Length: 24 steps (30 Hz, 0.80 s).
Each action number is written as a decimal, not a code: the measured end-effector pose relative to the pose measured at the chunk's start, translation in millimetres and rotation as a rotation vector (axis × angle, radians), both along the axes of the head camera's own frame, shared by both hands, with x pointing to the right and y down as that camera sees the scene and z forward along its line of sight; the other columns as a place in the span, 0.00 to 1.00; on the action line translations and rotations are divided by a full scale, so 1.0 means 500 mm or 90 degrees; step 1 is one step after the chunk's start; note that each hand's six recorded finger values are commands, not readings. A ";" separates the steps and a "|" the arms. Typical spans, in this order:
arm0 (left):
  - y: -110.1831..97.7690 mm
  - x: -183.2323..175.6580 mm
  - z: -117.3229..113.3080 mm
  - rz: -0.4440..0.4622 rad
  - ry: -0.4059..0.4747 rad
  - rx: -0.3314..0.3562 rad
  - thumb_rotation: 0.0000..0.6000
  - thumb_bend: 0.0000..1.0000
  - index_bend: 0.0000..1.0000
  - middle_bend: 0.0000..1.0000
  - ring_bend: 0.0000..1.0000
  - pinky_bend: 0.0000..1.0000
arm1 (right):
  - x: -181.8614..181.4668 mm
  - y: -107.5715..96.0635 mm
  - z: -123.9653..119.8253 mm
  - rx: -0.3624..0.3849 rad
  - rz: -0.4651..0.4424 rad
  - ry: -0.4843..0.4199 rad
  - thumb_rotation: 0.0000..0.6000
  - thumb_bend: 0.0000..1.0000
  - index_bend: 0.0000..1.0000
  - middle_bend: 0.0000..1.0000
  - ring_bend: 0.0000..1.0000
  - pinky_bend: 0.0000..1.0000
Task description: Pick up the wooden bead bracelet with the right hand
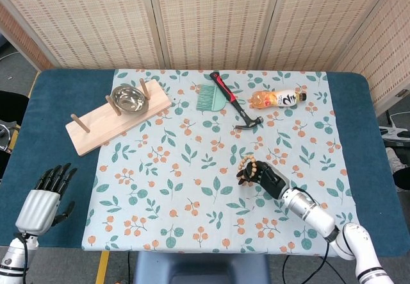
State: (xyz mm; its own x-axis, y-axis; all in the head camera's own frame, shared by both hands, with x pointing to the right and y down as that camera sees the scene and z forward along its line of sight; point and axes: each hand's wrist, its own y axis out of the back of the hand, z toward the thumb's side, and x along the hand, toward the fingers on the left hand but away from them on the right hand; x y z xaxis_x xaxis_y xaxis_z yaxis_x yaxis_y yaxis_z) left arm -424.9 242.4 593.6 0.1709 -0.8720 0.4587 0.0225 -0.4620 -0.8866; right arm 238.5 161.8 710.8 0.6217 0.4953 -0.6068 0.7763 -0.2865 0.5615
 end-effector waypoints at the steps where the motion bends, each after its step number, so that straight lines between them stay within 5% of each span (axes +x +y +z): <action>1: 0.000 0.000 0.000 0.000 0.000 0.000 1.00 0.41 0.04 0.00 0.00 0.13 | 0.001 -0.001 -0.001 0.002 0.000 0.003 0.55 1.00 0.54 0.67 0.35 0.35; 12: 0.000 0.001 0.001 0.001 -0.001 -0.001 1.00 0.41 0.06 0.00 0.00 0.13 | 0.006 -0.006 -0.006 0.021 -0.005 0.018 0.92 1.00 0.37 0.63 0.27 0.35; 15: 0.000 0.002 0.002 0.002 0.000 -0.001 1.00 0.41 0.06 0.00 0.00 0.13 | 0.006 -0.003 -0.007 0.032 -0.020 0.024 0.69 0.94 0.34 0.60 0.26 0.34; 19: 0.001 0.003 0.003 0.003 0.000 -0.003 1.00 0.41 0.06 0.00 0.00 0.13 | 0.007 0.003 -0.005 0.034 -0.038 0.031 0.45 0.45 0.32 0.59 0.26 0.33; 24: 0.001 0.003 0.003 0.003 0.000 -0.003 1.00 0.41 0.06 0.00 0.00 0.13 | 0.009 0.009 -0.001 0.037 -0.056 0.045 0.31 0.19 0.33 0.59 0.26 0.33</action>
